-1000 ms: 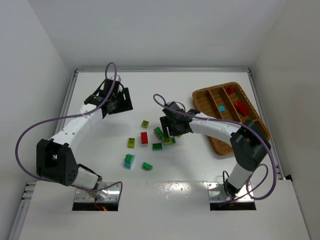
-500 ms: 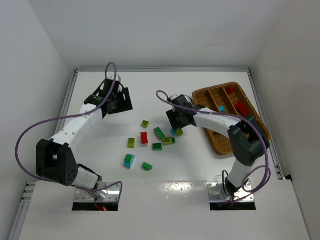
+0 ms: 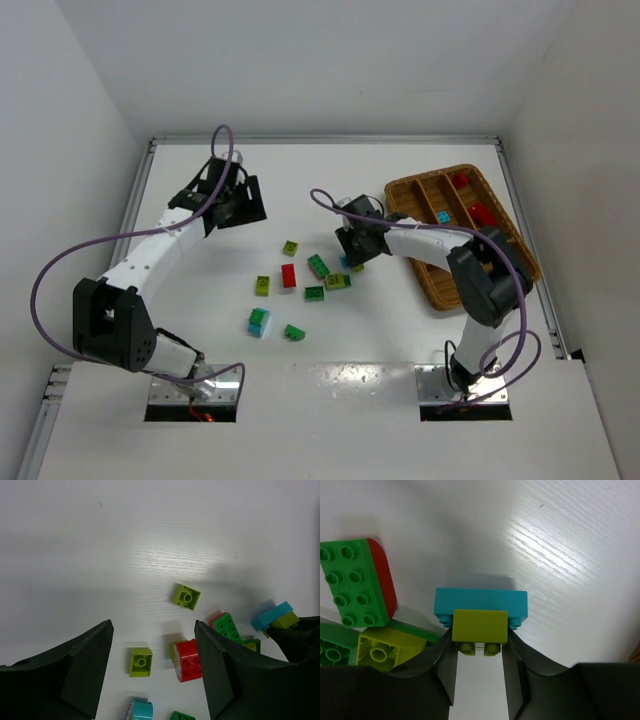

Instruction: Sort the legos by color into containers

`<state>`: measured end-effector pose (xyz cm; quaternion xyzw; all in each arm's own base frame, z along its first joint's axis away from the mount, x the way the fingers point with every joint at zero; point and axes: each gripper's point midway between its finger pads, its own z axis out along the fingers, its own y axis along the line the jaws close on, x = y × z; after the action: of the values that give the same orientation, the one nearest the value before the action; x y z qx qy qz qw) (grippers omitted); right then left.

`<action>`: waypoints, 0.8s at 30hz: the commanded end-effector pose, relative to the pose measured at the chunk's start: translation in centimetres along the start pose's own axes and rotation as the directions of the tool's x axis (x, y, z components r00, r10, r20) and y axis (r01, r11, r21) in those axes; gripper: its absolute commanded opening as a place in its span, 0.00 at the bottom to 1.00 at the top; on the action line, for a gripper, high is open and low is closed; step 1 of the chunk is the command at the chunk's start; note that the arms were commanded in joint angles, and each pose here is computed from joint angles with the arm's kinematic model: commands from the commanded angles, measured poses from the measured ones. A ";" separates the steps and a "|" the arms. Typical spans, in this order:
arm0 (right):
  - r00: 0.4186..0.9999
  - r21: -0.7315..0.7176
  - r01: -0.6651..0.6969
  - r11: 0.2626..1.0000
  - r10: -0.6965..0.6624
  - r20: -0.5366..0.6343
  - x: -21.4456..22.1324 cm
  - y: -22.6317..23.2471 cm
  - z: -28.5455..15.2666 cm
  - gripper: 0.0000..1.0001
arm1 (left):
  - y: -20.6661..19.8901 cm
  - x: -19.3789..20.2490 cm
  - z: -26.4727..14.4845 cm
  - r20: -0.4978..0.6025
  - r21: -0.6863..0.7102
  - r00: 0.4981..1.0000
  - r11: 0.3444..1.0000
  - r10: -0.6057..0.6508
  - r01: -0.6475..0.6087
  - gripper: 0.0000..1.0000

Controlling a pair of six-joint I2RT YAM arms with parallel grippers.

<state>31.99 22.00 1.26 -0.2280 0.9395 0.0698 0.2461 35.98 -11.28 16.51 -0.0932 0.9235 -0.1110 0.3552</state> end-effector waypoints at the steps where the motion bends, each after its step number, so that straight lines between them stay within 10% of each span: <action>1: 0.993 -0.009 -0.038 0.999 0.039 0.115 -3.4 0.0 -3.4 0.12 | -0.9 -0.7 -0.7 0.024 0.072 0.999 0.997 0.025 -0.027 0.72; 9: 0.974 -0.393 -0.080 0.916 0.156 0.165 -6.0 1.7 -11.4 0.08 | -10.4 1.7 -3.4 0.036 0.542 0.981 0.820 0.192 -0.181 0.89; 24: 0.961 -0.749 -0.083 0.658 0.251 0.113 -5.7 4.9 -18.5 0.09 | -17.9 3.5 -7.1 0.153 0.782 0.965 0.571 0.211 -0.249 0.94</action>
<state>27.57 23.29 17.68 -0.1917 0.8508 0.4329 0.2280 30.57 -27.33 22.31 0.1634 0.8088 -0.4312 0.3649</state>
